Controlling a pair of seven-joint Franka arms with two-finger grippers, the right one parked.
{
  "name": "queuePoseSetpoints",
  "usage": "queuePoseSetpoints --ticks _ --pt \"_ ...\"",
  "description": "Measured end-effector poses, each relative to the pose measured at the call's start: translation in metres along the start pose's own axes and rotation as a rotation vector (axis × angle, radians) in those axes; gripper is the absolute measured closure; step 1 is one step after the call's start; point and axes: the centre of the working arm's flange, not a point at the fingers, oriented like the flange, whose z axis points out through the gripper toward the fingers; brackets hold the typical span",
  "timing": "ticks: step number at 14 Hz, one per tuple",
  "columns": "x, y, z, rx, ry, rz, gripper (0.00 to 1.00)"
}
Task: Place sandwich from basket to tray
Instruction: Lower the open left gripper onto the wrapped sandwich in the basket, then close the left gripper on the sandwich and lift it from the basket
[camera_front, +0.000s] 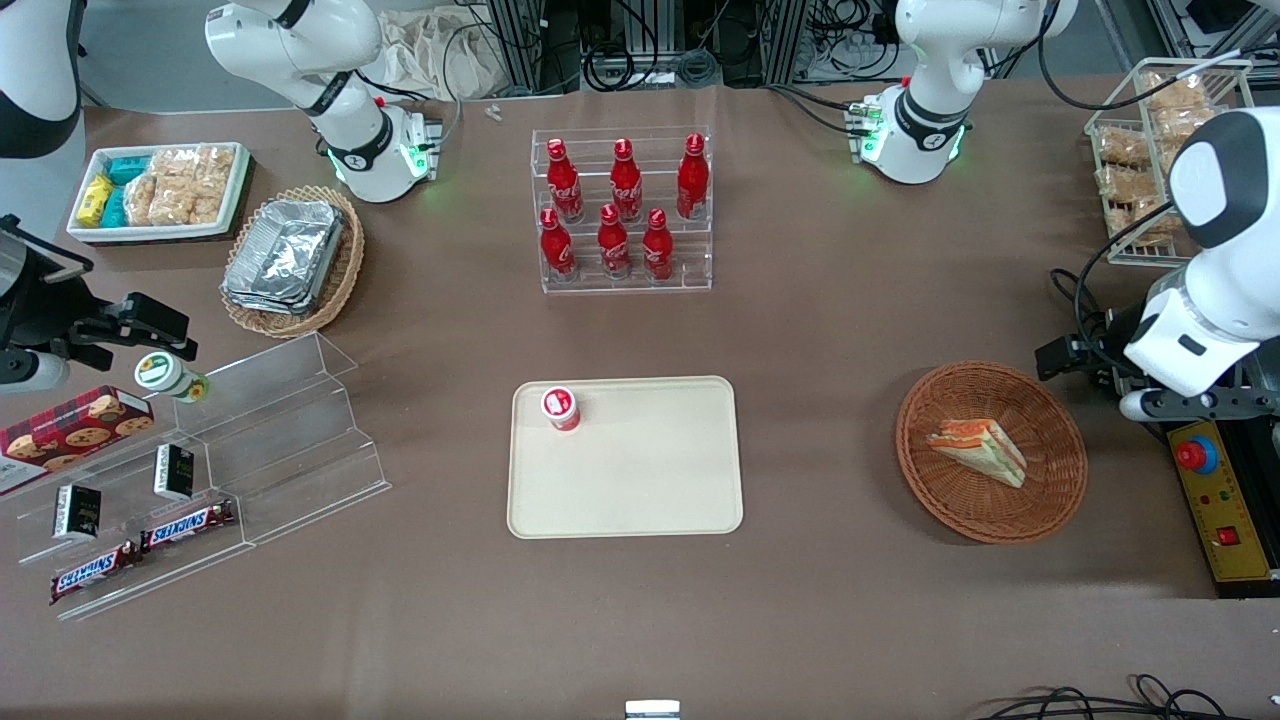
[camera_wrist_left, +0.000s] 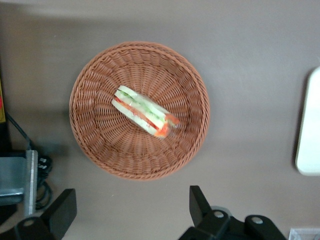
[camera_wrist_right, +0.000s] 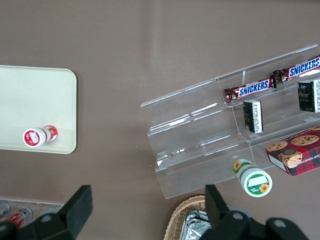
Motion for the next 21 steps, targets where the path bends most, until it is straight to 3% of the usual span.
queuePoseSetpoints --ticks 2,10,13,21 --pt "-0.003 0.002 0.025 -0.003 0.019 -0.161 0.0" --pt "0.002 0.001 0.131 0.005 -0.005 -0.612 0.0" --pt "0.012 -0.003 0.17 -0.002 0.012 -0.763 0.0" --pt "0.018 -0.01 0.231 0.003 0.017 -0.837 0.0"
